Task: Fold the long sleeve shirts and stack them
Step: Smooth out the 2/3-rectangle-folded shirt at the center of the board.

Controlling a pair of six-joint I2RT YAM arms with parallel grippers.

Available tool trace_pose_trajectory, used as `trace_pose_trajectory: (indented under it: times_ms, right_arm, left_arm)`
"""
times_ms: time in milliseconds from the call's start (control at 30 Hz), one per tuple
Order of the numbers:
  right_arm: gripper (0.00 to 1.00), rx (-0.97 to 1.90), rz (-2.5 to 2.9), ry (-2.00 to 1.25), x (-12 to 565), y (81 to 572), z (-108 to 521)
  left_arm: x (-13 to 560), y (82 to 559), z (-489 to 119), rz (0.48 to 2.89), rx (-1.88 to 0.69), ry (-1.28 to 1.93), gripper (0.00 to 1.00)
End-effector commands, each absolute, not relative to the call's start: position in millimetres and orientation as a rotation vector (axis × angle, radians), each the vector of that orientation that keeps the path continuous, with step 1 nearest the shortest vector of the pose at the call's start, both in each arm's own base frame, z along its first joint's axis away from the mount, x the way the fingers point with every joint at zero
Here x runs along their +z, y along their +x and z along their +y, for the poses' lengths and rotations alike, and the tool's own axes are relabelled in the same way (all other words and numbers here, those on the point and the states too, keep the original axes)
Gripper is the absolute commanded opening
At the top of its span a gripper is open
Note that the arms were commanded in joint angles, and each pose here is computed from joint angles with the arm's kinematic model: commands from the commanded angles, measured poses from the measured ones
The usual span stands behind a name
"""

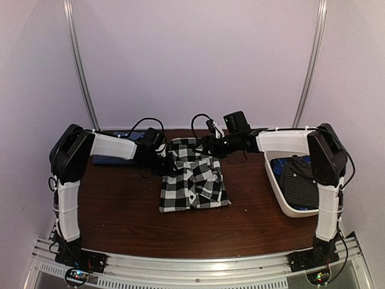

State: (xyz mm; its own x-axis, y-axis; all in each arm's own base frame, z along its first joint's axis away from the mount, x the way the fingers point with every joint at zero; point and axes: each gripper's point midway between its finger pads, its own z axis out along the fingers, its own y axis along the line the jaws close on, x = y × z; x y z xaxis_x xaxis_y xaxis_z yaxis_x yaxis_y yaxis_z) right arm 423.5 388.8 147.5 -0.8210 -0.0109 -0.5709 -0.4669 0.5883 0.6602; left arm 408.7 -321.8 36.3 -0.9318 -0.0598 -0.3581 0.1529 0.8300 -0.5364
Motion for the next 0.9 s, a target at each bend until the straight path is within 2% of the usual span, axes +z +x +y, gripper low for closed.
trace_pose_trajectory:
  times_ms: [0,167,433,633,867]
  right_arm:
    - [0.7,0.876,2.365,-0.365,144.3,414.7,342.9]
    - [0.66,0.774,2.456,-0.387,120.1,370.8,307.4]
    - [0.62,0.895,2.52,-0.43,108.3,294.2,298.4]
    - [0.54,1.001,2.536,-0.433,99.8,267.8,307.4]
    - [0.48,1.063,2.544,-0.436,86.3,263.3,323.9]
  left_arm:
    - [39.7,429.9,-317.4,2.628,-0.746,0.09,0.25]
    - [40.7,432.3,-321.7,2.623,-0.767,0.108,0.25]
    - [45.2,432.5,-325.4,2.617,-0.79,0.119,0.25]
    - [48.9,433.8,-327.3,2.609,-0.8,0.125,0.25]
    - [50.5,434.1,-328.2,2.607,-0.804,0.129,0.24]
